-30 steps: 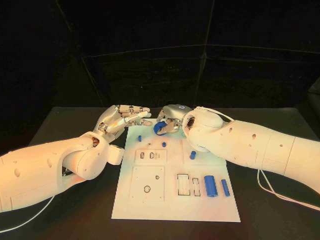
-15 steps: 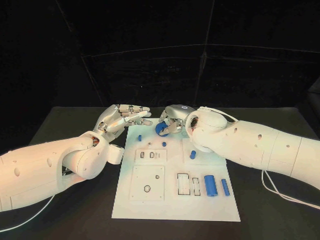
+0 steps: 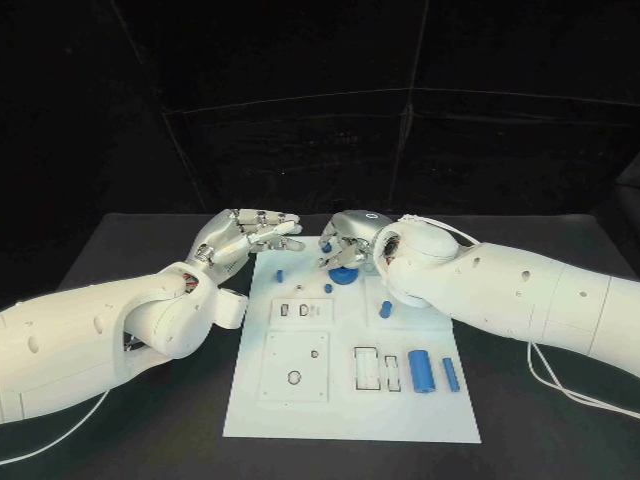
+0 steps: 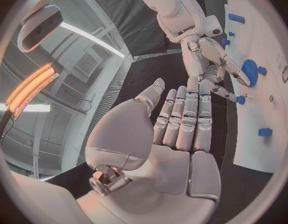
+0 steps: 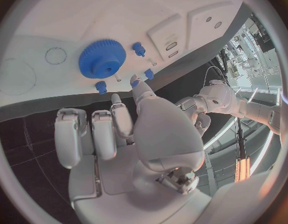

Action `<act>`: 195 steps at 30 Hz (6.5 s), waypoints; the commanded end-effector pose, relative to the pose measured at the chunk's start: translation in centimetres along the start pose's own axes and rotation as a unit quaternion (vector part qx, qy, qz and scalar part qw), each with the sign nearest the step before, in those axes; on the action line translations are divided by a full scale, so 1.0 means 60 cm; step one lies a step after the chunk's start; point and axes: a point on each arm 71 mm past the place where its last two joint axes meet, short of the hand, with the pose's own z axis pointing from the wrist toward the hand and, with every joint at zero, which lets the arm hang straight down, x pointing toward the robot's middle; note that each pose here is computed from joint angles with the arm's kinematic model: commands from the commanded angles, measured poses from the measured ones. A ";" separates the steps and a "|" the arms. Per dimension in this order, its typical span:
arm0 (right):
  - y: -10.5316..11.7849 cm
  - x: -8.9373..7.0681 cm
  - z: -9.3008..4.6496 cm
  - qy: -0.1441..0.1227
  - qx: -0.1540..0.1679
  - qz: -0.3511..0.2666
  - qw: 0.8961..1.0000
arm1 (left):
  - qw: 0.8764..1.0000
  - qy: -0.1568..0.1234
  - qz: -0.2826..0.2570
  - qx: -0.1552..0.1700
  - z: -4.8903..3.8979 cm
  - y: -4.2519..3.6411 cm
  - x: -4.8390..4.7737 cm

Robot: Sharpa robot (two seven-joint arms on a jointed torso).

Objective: Assemble the parts on the task board

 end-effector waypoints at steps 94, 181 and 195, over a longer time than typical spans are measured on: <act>-0.038 0.002 -0.035 -0.014 0.014 -0.031 0.999 | 1.000 0.003 -0.003 -0.004 0.002 0.001 -0.004; -0.002 0.013 0.003 -0.009 0.037 -0.017 0.999 | 1.000 0.005 -0.003 -0.007 0.004 0.001 -0.002; -0.080 -0.035 -0.094 -0.108 -0.052 0.127 0.985 | 1.000 -0.005 0.003 -0.005 0.002 0.001 -0.016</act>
